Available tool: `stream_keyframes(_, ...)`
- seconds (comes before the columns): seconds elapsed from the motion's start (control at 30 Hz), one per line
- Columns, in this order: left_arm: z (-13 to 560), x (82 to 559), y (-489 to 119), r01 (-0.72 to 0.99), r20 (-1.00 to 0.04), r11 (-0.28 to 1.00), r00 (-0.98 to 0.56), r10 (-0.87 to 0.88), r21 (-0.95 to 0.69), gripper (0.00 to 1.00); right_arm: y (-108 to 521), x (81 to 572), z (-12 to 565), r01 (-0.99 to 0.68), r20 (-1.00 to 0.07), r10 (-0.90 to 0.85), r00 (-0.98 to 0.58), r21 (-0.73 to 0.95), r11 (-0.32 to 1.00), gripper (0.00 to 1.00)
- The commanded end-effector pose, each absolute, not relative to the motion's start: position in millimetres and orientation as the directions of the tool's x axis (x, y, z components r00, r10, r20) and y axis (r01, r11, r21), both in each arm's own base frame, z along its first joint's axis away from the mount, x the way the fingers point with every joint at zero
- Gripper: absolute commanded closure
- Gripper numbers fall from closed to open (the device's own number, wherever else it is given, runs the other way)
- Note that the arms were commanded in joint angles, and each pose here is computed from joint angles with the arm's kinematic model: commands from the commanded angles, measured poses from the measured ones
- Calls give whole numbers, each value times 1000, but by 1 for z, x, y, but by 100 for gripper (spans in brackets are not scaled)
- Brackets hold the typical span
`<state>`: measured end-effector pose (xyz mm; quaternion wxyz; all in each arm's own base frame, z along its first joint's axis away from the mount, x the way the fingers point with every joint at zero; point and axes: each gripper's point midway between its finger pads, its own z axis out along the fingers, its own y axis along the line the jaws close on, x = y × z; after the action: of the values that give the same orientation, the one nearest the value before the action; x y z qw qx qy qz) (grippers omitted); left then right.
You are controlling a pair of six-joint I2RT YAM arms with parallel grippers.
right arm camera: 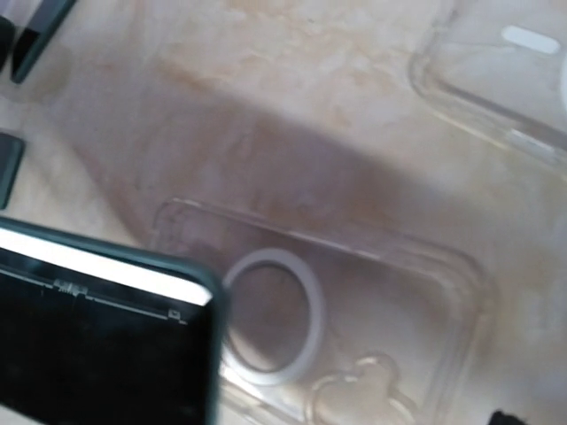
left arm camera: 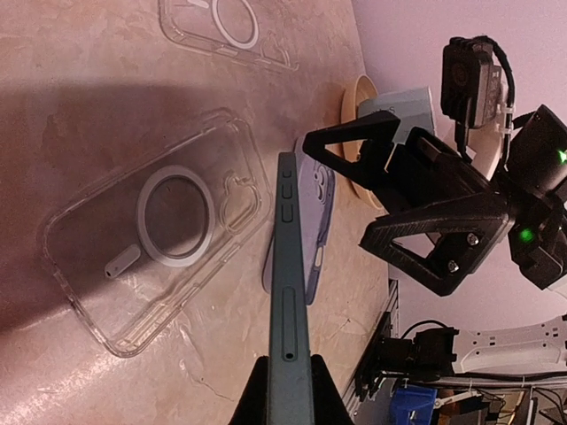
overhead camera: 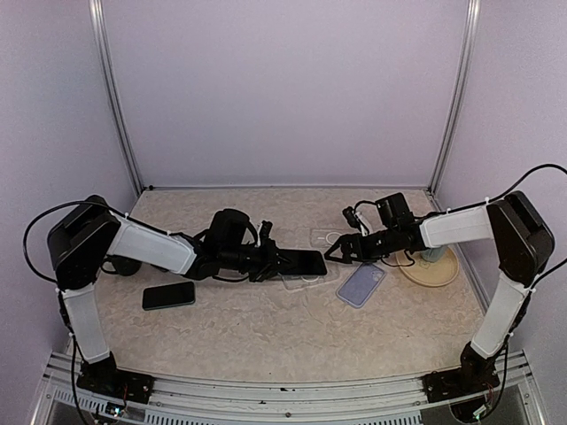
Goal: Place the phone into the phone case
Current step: Install the phone on the phone case.
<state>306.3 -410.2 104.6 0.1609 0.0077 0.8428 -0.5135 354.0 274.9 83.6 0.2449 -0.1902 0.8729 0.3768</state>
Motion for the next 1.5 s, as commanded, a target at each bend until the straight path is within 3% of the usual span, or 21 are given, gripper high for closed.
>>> stream_keyframes(0.0,122,313,-423,212,-297,423,-944,-144,-881,100,278,354,87,-516,-570,-120,-813,608,604,0)
stream_keyframes(1.47,88,341,-437,86,-163,393,-972,-169,-916,100,286,347,54,-485,-507,-133,-852,667,566,0)
